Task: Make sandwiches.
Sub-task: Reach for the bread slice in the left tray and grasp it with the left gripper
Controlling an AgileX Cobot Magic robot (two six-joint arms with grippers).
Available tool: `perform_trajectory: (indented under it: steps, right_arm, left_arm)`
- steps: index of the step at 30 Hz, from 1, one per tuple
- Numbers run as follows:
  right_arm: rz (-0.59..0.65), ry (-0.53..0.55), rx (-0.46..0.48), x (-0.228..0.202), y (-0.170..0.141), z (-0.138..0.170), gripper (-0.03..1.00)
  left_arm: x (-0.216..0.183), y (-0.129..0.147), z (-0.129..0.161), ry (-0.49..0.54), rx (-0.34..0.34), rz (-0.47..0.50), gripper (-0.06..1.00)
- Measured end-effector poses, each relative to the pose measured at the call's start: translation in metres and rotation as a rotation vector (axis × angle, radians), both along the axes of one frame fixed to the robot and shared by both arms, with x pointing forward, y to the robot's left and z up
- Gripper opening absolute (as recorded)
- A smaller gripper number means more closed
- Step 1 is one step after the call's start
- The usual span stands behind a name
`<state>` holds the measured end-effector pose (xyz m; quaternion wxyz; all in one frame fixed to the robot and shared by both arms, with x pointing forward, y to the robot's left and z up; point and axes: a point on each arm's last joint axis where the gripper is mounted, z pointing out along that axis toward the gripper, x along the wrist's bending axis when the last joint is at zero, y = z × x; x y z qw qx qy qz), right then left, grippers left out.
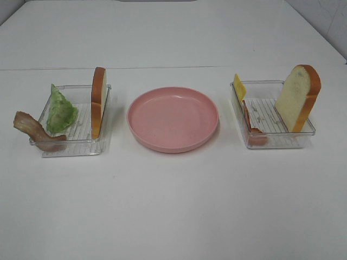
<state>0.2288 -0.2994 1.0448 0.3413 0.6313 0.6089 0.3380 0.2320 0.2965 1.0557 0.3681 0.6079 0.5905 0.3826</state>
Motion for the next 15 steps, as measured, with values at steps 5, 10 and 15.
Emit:
perform_trajectory:
  steps: [5,10,15]
  right_arm:
    - [0.0,0.0,0.0,0.0,0.0,0.0,0.96]
    - [0.0,0.0,0.0,0.0,0.0,0.0,0.96]
    - [0.0,0.0,0.0,0.0,0.0,0.0,0.96]
  left_arm:
    - [0.0,0.0,0.0,0.0,0.0,0.0,0.97]
    - [0.0,0.0,0.0,0.0,0.0,0.0,0.97]
    - [0.0,0.0,0.0,0.0,0.0,0.0,0.97]
